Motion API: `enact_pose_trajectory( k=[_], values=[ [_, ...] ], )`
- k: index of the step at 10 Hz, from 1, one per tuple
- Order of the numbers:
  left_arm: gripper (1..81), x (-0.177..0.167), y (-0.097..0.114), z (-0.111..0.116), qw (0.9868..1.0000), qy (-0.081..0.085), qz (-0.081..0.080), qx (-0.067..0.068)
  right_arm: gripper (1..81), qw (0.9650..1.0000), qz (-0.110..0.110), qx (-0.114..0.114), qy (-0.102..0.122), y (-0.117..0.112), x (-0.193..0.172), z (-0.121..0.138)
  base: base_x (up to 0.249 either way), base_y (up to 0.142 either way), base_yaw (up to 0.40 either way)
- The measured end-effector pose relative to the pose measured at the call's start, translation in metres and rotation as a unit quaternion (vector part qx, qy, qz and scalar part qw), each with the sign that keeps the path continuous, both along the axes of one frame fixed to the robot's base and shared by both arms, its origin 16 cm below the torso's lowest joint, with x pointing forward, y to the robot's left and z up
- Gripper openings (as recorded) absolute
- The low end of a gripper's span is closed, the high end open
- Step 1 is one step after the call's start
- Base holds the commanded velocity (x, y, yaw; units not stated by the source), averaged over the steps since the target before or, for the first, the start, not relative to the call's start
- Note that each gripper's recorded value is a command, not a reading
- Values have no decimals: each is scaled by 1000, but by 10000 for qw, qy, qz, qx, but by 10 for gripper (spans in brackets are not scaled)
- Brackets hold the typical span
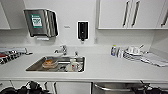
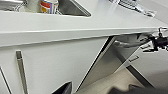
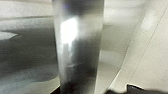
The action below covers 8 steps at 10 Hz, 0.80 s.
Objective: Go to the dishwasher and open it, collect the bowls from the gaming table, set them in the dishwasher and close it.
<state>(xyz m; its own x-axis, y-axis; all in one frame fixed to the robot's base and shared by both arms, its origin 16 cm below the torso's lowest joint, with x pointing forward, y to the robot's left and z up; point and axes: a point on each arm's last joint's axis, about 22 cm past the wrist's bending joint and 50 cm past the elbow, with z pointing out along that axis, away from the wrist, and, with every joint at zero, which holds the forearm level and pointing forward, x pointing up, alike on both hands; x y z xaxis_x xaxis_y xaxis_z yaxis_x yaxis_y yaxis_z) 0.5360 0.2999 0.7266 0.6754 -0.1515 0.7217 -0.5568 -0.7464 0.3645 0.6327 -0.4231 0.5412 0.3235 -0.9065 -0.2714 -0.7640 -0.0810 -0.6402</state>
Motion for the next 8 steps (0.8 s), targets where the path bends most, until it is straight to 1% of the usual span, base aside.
enact_pose_trajectory(
  k=[3, 8],
  values=[
    [811, 0, 0, 0, 10000, 0, -1, 0, 811, 10000, -30, -21, -42, -2, -4, -2, 0, 0, 0],
    [811, 0, -3, -2, 10000, 20, -26, -16, 811, 10000, 70, -7, 7, 0, -16, -3, 0, 0, 0]
  ],
)
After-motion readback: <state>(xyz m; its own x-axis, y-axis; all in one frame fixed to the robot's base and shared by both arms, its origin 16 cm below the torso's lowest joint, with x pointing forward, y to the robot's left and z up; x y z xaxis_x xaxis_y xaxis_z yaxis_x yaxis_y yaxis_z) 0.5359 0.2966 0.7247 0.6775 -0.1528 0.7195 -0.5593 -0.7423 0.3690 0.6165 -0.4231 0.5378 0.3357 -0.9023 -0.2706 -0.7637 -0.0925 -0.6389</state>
